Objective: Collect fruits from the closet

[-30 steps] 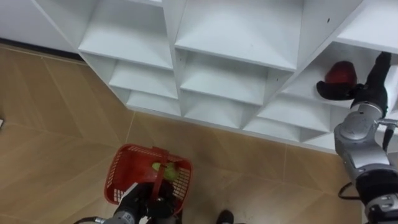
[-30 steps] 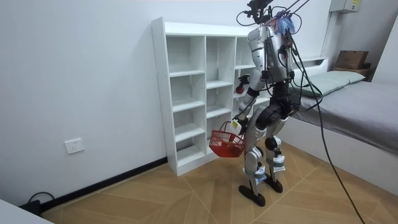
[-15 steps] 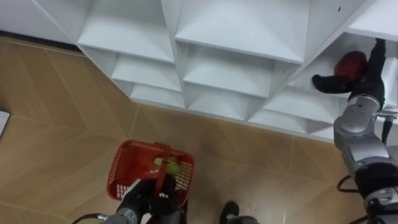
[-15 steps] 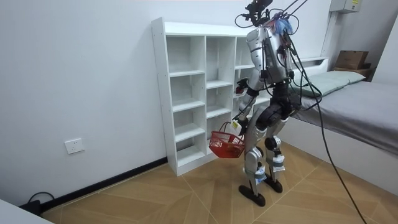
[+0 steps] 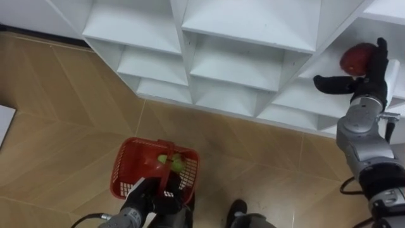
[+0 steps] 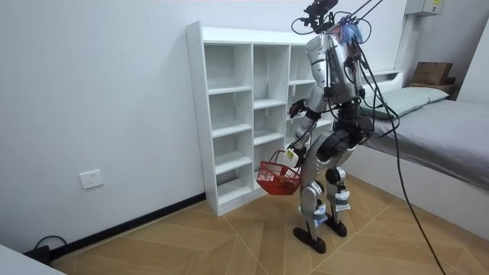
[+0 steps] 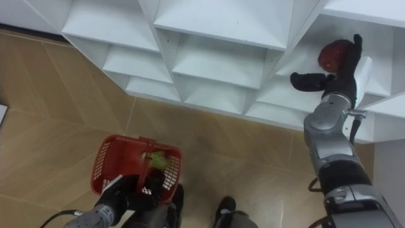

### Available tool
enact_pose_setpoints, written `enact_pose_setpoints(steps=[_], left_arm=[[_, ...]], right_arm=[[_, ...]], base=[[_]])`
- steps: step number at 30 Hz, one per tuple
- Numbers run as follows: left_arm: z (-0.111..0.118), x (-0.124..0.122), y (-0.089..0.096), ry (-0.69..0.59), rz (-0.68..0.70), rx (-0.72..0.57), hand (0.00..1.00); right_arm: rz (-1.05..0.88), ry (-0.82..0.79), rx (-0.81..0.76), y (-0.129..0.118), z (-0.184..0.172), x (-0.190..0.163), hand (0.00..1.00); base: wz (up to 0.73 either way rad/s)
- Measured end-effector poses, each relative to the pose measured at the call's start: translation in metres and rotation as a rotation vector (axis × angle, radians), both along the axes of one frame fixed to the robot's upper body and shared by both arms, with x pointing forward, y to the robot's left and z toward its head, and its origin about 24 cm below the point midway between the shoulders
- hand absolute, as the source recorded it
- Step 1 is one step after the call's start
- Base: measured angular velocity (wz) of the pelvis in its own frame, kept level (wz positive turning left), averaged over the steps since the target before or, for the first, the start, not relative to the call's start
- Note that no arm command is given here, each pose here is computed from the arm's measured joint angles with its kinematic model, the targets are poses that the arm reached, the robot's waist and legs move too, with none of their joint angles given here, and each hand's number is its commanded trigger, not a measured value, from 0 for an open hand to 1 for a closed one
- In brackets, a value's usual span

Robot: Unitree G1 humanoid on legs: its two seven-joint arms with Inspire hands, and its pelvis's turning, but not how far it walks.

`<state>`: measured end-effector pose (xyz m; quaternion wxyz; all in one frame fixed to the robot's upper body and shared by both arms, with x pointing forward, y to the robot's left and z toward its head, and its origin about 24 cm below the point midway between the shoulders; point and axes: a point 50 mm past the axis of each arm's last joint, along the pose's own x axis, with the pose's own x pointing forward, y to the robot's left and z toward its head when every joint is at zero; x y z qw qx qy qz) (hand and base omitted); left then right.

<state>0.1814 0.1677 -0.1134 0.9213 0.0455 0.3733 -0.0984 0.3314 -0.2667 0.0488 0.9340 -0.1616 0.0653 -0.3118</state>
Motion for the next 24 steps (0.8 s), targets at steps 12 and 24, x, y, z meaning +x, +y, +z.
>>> enact_pose_setpoints(steps=[12, 24], left_arm=[[0.0007, 0.0003, -0.0014, -0.002, 0.029, -0.018, 1.00], [0.0009, 0.0006, -0.0018, -0.004, 0.039, -0.022, 1.00]], right_arm=[[-0.020, -0.024, 0.030, -0.0005, 0.0026, 0.0011, 0.00], [-0.018, -0.024, 0.025, -0.0003, 0.0028, 0.0012, 0.15]], base=[[0.00], [0.00]])
